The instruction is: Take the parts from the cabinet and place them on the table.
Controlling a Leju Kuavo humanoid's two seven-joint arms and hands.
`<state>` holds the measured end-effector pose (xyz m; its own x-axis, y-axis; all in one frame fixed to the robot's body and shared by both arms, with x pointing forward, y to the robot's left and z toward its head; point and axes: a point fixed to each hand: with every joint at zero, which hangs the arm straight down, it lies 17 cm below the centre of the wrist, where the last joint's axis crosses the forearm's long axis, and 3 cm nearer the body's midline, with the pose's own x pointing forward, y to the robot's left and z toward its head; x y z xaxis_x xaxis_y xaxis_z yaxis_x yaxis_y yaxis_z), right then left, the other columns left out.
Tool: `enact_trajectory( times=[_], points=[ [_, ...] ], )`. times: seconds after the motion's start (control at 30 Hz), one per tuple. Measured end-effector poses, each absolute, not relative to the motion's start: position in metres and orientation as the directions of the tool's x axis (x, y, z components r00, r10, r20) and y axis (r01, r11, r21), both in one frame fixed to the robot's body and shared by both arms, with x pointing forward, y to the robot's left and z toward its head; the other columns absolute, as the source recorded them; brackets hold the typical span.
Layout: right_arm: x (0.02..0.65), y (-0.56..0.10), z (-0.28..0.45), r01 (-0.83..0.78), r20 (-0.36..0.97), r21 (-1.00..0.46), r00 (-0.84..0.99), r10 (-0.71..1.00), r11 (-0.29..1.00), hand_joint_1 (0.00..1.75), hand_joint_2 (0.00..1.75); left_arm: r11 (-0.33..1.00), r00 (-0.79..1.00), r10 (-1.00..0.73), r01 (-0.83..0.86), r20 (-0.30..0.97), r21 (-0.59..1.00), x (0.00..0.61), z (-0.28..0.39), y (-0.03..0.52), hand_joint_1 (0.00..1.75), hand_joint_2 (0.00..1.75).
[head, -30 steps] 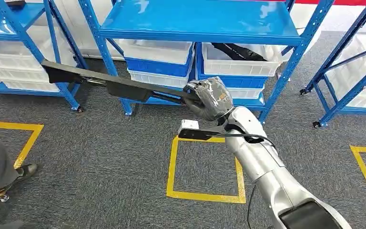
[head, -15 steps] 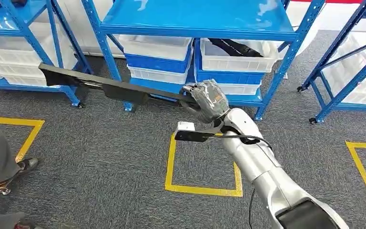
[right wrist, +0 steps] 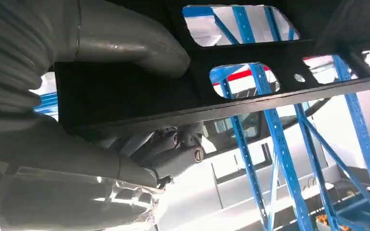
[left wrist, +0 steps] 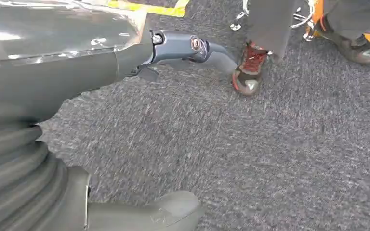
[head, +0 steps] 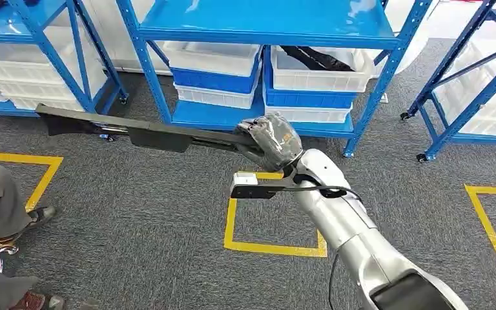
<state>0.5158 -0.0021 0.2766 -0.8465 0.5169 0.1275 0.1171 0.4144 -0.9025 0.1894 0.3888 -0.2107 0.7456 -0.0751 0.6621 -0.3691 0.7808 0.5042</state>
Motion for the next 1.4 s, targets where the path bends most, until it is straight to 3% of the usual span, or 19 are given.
enact_trajectory(
  times=[1.4],
  points=[
    [0.527, -0.021, 0.268, 0.134, 0.136, -0.898, -0.822, 0.553, 0.419, 1.75, 1.75, 0.783, 0.731, -0.099, -0.362, 0.676, 0.506, 0.195, -0.207, 0.389, 0.0, 1.75]
  ],
)
